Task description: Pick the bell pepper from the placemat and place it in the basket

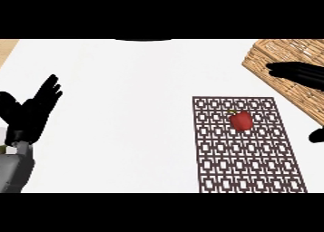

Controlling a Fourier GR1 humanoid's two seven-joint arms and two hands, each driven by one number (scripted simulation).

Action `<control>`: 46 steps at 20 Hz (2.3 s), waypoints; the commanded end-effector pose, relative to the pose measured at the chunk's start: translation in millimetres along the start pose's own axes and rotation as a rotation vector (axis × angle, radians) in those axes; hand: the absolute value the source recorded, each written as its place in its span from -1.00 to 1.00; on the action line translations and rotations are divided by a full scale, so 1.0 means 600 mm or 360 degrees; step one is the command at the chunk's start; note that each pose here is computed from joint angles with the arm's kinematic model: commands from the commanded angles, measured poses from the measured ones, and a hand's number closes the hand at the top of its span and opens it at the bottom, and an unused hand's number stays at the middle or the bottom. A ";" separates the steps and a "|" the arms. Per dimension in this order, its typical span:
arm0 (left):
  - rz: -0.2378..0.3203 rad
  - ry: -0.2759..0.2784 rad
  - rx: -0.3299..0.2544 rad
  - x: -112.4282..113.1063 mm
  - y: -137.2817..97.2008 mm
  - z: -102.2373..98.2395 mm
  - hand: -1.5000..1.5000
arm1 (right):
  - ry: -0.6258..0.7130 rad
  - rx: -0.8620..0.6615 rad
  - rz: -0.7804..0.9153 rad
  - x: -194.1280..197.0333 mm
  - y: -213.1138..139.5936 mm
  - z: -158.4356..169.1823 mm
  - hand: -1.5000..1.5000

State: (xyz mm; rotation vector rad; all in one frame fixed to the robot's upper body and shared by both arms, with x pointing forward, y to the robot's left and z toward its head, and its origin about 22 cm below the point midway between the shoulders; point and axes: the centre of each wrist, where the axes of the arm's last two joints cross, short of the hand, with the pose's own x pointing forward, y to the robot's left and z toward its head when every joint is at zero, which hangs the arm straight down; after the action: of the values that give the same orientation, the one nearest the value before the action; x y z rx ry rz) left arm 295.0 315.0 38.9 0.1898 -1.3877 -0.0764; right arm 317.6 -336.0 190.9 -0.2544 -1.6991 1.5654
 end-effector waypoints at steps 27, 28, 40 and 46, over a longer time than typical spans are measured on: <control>0.0026 0.0004 -0.0008 0.016 0.009 -0.003 0.00 | -0.0018 0.0176 -0.0021 -0.125 0.200 -0.123 -1.00; 0.0006 0.0009 -0.0019 0.015 0.013 0.004 0.00 | -0.0023 0.0171 -0.0050 -0.123 0.153 -0.105 -1.00; 0.0002 0.0025 -0.0019 -0.014 0.001 0.007 0.00 | -0.0109 0.0249 -0.0018 -0.142 0.212 -0.099 -1.00; 0.0008 0.0010 0.0028 -0.025 -0.015 -0.010 0.00 | -0.0040 0.0255 0.0046 -0.117 0.257 -0.110 -1.00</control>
State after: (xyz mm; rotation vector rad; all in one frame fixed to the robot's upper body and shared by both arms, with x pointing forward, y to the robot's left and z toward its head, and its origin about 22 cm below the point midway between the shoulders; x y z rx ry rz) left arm 292.9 315.5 34.7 0.1943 -1.3850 -0.0718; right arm 359.3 -305.2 29.6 -0.1828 -1.6038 1.6977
